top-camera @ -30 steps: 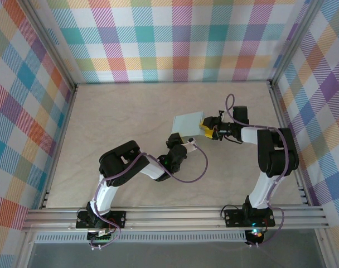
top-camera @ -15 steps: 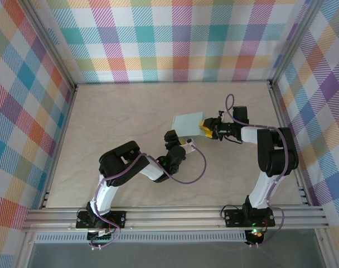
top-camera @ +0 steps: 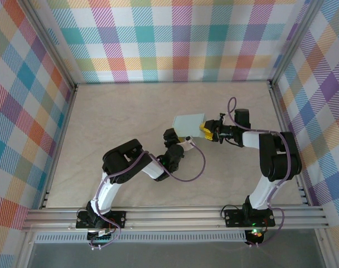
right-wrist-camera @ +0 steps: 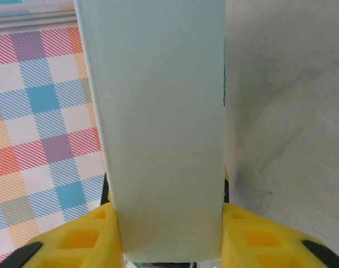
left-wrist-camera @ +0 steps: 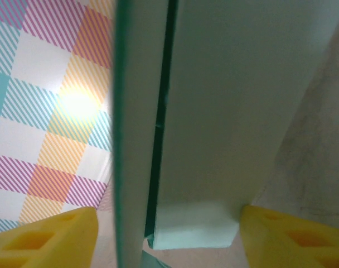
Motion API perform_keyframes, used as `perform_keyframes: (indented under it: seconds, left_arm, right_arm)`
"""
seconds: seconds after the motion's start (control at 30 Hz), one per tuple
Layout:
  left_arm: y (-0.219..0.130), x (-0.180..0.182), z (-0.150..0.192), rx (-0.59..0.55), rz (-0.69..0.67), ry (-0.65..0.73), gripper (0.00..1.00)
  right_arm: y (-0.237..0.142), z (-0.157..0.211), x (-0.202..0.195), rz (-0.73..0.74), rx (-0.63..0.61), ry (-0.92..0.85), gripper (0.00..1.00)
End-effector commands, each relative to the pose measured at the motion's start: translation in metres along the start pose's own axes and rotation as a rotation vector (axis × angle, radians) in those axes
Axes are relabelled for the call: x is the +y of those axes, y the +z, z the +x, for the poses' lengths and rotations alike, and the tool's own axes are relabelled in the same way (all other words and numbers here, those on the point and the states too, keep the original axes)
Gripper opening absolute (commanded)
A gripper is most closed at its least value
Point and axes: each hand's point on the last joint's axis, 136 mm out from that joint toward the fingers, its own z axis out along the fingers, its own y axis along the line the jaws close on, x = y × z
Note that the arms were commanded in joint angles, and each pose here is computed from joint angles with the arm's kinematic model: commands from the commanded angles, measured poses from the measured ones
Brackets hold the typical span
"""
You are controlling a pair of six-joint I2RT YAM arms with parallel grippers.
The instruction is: Fold the paper box
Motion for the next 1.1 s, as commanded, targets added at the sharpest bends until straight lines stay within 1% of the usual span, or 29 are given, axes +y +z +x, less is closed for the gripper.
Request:
perform_keyframes:
  seconds: [0.0, 0.17, 0.3, 0.37, 0.5, 0.6, 0.8, 0.9, 1.07]
  left_arm:
    - [0.0118, 0.0128, -0.0011, 0.005, -0.05, -0.036, 0.56]
    - [0.011, 0.0142, -0.0001, 0.011, -0.051, -0.029, 0.42]
    - [0.0091, 0.0152, 0.0014, 0.015, -0.052, -0.023, 0.34]
    - [0.0082, 0.016, 0.0021, 0.018, -0.05, -0.021, 0.28]
    - [0.0068, 0.0171, 0.0017, 0.019, -0.038, -0.015, 0.25]
    - [0.0056, 0.0162, 0.0019, 0.02, -0.028, -0.009, 0.17]
    - [0.0041, 0.016, 0.0025, 0.023, -0.016, -0.009, 0.16]
    - [0.0045, 0.013, 0.0044, 0.028, -0.006, -0.002, 0.12]
    - [0.0048, 0.0141, 0.0047, 0.031, -0.006, -0.003, 0.11]
  right_arm:
    - [-0.0027, 0.0157, 0.0155, -0.049, 0.054, -0.02, 0.37]
    - [-0.0024, 0.0144, 0.0166, -0.05, 0.053, -0.022, 0.38]
    - [-0.0023, 0.0132, 0.0168, -0.048, 0.05, -0.024, 0.41]
    - [-0.0021, 0.0131, 0.0162, -0.045, 0.049, -0.022, 0.43]
    - [-0.0023, 0.0119, 0.016, -0.041, 0.043, -0.023, 0.47]
    - [-0.0023, 0.0114, 0.0159, -0.036, 0.04, -0.022, 0.51]
    - [-0.0027, 0.0095, 0.0174, -0.031, 0.034, -0.029, 0.59]
    - [-0.0026, 0.0094, 0.0152, -0.022, 0.03, -0.025, 0.63]
    - [-0.0047, 0.0088, 0.0149, -0.007, 0.015, -0.034, 0.67]
